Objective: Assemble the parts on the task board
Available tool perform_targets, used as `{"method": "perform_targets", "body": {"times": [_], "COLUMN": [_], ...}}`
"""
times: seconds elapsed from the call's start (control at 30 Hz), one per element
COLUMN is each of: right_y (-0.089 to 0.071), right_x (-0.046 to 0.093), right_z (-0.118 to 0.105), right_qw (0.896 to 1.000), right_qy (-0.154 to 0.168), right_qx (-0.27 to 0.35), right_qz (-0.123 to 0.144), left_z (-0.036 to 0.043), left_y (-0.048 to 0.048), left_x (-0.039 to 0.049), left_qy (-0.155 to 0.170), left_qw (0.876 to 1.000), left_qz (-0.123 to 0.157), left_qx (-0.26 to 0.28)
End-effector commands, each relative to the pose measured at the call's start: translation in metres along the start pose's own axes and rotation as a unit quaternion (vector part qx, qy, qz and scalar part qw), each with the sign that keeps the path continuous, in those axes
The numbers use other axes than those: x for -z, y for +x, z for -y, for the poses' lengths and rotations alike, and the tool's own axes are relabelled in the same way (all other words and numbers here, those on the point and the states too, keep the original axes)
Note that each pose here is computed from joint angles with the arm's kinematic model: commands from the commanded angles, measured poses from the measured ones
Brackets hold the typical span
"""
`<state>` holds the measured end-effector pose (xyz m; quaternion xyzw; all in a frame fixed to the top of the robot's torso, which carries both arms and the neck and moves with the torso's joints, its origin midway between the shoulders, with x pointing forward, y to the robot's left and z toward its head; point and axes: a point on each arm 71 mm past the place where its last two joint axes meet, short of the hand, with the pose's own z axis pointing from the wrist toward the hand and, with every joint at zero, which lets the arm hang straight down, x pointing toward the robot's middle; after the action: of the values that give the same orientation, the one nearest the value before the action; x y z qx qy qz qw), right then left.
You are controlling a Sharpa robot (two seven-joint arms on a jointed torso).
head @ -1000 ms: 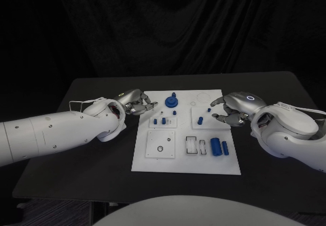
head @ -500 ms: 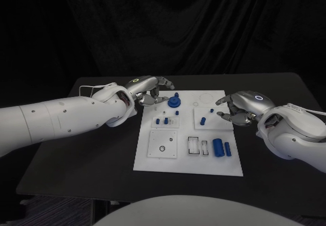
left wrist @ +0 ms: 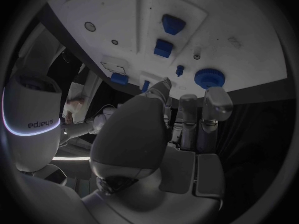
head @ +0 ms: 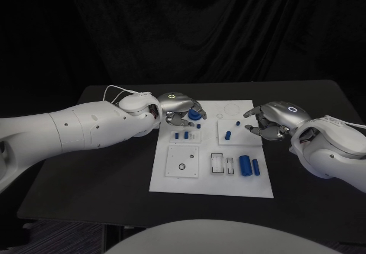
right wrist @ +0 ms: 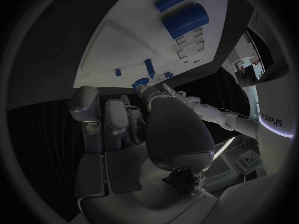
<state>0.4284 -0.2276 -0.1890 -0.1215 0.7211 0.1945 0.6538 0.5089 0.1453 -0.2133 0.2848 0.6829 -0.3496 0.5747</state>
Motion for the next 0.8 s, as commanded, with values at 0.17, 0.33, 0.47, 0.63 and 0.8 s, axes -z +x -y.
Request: {"method": "perform_targets", "body": {"times": [0.17, 0.33, 0.47, 0.63, 0.8], "right_y": [-0.002, -0.002, -0.002, -0.001, -0.001], "right_x": [0.001, 0.002, 0.002, 0.003, 0.002], "right_z": [0.0, 0.0, 0.001, 0.002, 0.002], "right_qw": [1.0, 1.0, 1.0, 1.0, 1.0], "right_qy": [-0.003, -0.002, 0.0, 0.002, 0.002], "right_qx": [0.0, 0.001, 0.002, 0.002, 0.003], "right_qz": [0.005, 0.002, 0.0, -0.001, -0.003], "left_z": [0.0063, 0.0074, 0.0078, 0.0083, 0.0085], "left_y": [0.0019, 0.0023, 0.0034, 0.0043, 0.0046], "left_x": [-0.0087, -0.0118, -0.0141, -0.0177, -0.0198], "left_qy": [0.018, 0.012, 0.008, 0.005, 0.004], "left_qw": [0.999, 0.999, 0.999, 0.999, 0.999], "left_qz": [-0.017, -0.021, -0.028, -0.031, -0.026], "left_qx": [-0.026, -0.025, -0.024, -0.024, -0.025]}}
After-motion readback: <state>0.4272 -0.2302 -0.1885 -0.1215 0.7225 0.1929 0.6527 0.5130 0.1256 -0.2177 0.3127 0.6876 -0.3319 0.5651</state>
